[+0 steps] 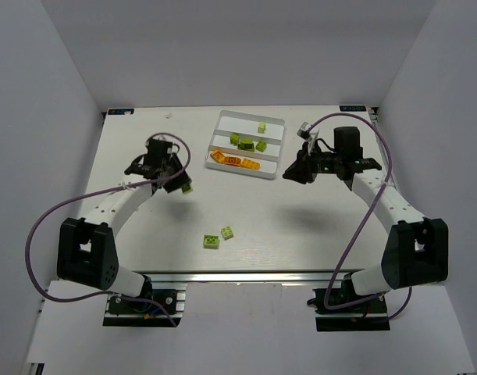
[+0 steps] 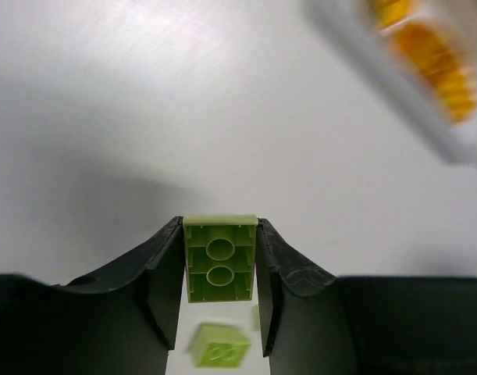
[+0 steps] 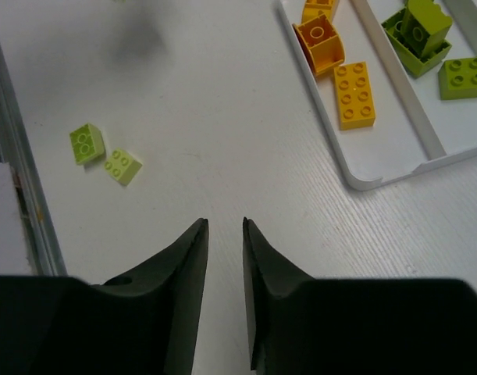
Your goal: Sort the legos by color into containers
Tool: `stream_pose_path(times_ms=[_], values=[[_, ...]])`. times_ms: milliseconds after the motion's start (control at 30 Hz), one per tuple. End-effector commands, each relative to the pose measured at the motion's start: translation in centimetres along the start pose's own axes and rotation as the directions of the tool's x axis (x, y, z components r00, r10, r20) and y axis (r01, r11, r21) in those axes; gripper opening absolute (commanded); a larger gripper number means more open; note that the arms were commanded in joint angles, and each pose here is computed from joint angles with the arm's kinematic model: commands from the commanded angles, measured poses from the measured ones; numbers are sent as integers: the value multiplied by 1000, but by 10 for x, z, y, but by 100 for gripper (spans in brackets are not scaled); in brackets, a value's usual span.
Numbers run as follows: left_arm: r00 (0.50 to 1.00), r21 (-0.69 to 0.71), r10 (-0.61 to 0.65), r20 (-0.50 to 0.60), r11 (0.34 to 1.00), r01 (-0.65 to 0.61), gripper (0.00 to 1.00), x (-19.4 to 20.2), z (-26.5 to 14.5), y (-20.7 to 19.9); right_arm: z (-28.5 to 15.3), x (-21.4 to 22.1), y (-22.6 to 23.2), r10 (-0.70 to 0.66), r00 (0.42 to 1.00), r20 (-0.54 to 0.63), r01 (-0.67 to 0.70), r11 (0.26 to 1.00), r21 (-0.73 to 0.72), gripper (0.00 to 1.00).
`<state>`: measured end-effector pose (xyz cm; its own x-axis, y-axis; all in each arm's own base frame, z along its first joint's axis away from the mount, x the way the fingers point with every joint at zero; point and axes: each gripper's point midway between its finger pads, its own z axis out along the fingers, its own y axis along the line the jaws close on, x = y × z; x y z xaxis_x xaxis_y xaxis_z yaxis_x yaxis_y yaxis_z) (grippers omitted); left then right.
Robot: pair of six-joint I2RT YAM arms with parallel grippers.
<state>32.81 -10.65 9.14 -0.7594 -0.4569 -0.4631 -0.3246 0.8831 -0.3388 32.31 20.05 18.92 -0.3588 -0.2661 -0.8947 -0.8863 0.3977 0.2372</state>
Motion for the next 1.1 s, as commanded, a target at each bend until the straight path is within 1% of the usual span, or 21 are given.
stream_pose_path(times_ms=[0,33,67,133,167,333,367,433,533,567,600,633,700,733,800,833,900,933,1000,1033,1067], values=[[993,250,4,121,968,-35,5,-61,-23,-77,-6,-4,-5,-23,1000,7,23,997,77,28],[989,294,-4,145,955,-39,4,-73,-25,-92,-9,-6,-5,-28,1000,10,27,995,94,21],[989,321,-22,148,947,-27,4,-86,-18,-107,-10,-5,-7,-26,1000,9,25,993,111,18],[985,389,-46,166,921,-23,4,-104,-13,-131,-12,0,-10,-37,999,7,36,988,151,15],[984,406,-63,167,914,-10,4,-118,-2,-146,-13,2,-8,-44,999,9,42,987,158,14],[981,486,-102,163,874,10,4,-161,40,-197,-19,14,-5,-48,999,-4,48,981,190,14],[980,505,-110,167,863,11,4,-171,53,-214,-20,18,-6,-43,999,-8,44,979,201,15],[975,527,-128,180,850,14,5,-185,66,-227,-21,23,-3,-47,999,-10,48,977,206,18],[964,558,-154,215,830,8,7,-211,87,-249,-21,32,0,-39,999,-10,41,976,212,20],[962,568,-167,218,823,15,7,-216,91,-253,-21,35,0,-30,1000,-9,31,977,213,21],[963,567,-168,209,823,21,8,-211,109,-258,-21,36,1,-25,1000,-7,26,977,213,21],[954,594,-193,228,804,21,8,-223,102,-268,-20,41,3,-6,1000,-12,8,978,210,21],[945,611,-225,237,791,35,10,-229,108,-272,-19,44,5,7,1000,-9,-5,979,206,21],[942,611,-254,220,789,70,14,-227,119,-270,-19,46,5,13,1000,-8,-11,979,204,21],[937,617,-277,214,782,90,19,-228,126,-270,-18,47,6,17,1000,-2,-16,980,201,22],[934,609,-297,200,784,119,25,-225,137,-266,-18,47,7,19,1000,-2,-18,980,199,22],[933,614,-307,186,778,133,35,-219,144,-270,-18,44,5,11,1000,7,-13,979,201,24],[932,610,-320,174,777,153,43,-216,152,-268,-17,44,6,11,1000,7,-12,980,199,24],[932,615,-323,165,773,159,49,-212,156,-273,-17,40,4,4,1000,9,-6,980,199,28],[929,618,-332,163,768,166,56,-213,158,-274,-17,39,4,2,1000,10,-3,981,193,30],[928,628,-335,165,761,163,58,-215,157,-277,-16,38,4,-6,1000,6,5,982,187,36]])
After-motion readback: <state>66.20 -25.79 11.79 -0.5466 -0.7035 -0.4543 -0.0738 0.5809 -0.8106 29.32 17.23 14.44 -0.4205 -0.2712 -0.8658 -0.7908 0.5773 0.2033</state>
